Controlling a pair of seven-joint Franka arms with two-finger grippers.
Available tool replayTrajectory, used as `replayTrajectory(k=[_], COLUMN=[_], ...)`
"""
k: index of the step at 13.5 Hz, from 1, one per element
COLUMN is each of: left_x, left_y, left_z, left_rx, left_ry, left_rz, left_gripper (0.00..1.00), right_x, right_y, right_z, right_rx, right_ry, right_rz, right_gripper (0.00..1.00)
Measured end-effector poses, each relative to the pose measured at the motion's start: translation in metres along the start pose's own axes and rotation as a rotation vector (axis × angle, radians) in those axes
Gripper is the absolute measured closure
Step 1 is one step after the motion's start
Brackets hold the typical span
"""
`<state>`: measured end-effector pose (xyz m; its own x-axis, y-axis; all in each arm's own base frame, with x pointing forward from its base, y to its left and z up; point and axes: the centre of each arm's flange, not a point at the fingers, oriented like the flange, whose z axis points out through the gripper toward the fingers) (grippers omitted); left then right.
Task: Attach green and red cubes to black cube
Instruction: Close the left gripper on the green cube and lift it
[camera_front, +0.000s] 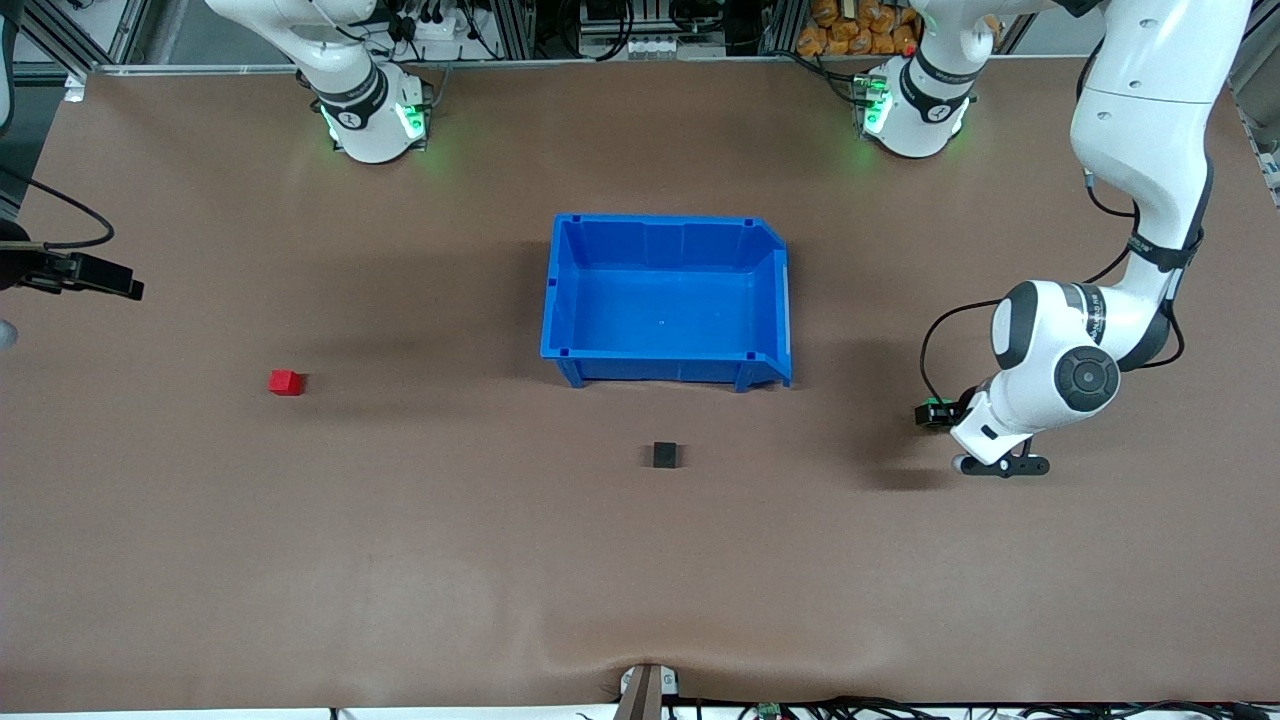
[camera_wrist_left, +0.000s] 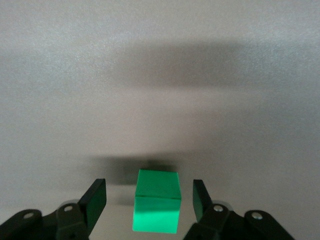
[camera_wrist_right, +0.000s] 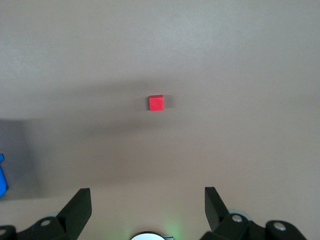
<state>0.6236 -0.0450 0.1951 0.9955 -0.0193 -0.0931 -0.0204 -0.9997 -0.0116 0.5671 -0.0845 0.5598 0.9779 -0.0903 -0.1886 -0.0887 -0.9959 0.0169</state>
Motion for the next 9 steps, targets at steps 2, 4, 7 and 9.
replayTrajectory(k=[2, 4, 7, 9], left_x=[0.0, 0.0, 0.0, 0.0], left_y=[-0.001, -0.002, -0.002, -0.002], left_z=[0.006, 0.01, 0.011, 0.011], left_rx=[-0.001, -0.002, -0.002, -0.002], left_ry=[-0.003, -0.006, -0.006, -0.004], left_rz=[-0.002, -0.003, -0.004, -0.005], left_gripper=[0.26, 0.28, 0.4, 0.59], right_x=[0.002, 0.008, 0.017, 0.02], right_y=[0.0, -0.001, -0.002, -0.002], right_z=[0.003, 0.013, 0.027, 0.029], right_rx=[0.0, -0.001, -0.003, -0.004], right_ry=[-0.006, -0.024, -0.047, -0.043], right_rz=[-0.001, -0.001, -0.002, -0.002], right_gripper=[0.0, 0.0, 0.0, 0.0])
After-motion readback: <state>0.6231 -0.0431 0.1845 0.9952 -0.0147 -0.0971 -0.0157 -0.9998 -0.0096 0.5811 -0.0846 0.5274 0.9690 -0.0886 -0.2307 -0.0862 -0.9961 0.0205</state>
